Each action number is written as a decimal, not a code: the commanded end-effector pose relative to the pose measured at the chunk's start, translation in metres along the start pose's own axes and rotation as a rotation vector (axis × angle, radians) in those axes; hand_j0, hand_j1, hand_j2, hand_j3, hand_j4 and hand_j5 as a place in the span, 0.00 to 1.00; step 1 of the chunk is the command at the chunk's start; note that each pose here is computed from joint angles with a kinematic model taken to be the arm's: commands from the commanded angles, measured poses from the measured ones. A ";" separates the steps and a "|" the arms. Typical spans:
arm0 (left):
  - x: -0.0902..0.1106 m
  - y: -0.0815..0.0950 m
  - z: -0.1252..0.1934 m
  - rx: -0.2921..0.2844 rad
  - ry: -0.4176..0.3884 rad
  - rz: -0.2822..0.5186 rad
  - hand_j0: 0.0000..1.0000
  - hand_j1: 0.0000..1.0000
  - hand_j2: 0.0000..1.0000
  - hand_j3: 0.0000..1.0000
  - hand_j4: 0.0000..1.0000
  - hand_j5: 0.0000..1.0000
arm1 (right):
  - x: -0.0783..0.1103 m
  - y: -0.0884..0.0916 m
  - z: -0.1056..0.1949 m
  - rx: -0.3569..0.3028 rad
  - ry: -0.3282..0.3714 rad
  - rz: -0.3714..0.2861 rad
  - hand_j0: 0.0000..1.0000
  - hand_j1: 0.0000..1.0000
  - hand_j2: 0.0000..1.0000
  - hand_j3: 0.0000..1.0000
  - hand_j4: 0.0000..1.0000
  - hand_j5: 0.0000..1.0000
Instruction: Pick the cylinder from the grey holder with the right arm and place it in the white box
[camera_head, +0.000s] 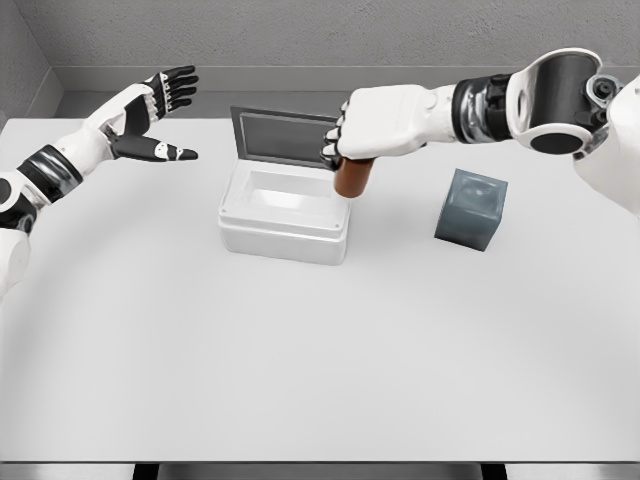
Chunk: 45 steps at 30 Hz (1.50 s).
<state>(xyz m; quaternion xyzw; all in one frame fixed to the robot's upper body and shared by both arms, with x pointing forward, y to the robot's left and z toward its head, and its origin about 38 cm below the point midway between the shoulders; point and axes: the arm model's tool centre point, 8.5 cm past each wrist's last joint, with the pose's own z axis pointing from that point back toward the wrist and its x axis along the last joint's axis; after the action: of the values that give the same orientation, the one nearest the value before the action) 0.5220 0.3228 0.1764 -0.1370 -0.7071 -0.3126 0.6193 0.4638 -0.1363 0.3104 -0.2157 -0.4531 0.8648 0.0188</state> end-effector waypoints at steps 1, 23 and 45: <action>0.001 0.000 0.000 0.002 -0.005 0.005 1.00 1.00 1.00 1.00 1.00 1.00 | -0.001 -0.001 -0.005 -0.004 -0.002 -0.009 0.46 0.46 0.46 0.46 0.46 0.46; 0.001 0.000 0.000 0.002 -0.005 0.006 1.00 1.00 1.00 1.00 1.00 1.00 | 0.000 -0.010 -0.037 -0.017 -0.020 -0.024 0.46 0.46 0.46 0.46 0.46 0.46; 0.000 0.000 0.000 0.001 -0.004 0.006 1.00 1.00 1.00 1.00 1.00 1.00 | 0.004 -0.017 -0.044 -0.027 -0.030 -0.010 1.00 1.00 1.00 1.00 1.00 1.00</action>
<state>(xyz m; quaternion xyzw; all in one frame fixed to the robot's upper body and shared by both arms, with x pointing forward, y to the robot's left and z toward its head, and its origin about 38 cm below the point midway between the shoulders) 0.5221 0.3221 0.1764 -0.1379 -0.7073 -0.3124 0.6189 0.4745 -0.0908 0.3002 -0.2005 -0.4651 0.8622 0.0123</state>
